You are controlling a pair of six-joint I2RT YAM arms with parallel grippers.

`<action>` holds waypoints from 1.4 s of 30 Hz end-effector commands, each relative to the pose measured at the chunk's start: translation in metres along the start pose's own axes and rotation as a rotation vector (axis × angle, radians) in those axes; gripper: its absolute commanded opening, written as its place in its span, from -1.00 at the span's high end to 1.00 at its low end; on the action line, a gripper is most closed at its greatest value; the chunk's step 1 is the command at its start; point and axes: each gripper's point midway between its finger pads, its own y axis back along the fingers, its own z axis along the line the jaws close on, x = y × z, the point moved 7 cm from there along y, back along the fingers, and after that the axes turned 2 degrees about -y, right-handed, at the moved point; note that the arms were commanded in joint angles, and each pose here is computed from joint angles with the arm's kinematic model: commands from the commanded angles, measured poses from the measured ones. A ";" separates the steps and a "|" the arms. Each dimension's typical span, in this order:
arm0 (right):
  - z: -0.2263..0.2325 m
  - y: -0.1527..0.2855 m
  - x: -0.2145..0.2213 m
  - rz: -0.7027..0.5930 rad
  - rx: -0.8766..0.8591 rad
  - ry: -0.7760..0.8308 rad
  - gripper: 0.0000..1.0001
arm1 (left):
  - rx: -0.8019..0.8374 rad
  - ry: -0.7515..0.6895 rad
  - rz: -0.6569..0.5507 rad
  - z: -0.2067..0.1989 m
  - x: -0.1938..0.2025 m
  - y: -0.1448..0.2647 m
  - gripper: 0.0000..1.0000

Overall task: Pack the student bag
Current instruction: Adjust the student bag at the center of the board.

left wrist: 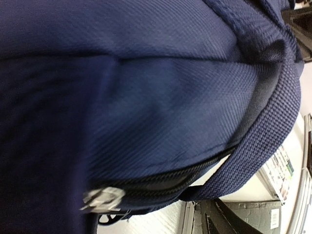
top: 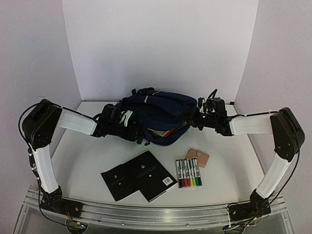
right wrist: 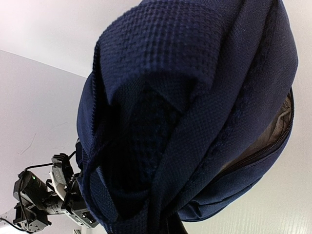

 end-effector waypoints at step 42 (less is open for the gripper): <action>0.011 0.037 -0.005 -0.004 0.038 0.275 1.00 | -0.204 -0.119 -0.258 -0.015 -0.138 0.072 1.00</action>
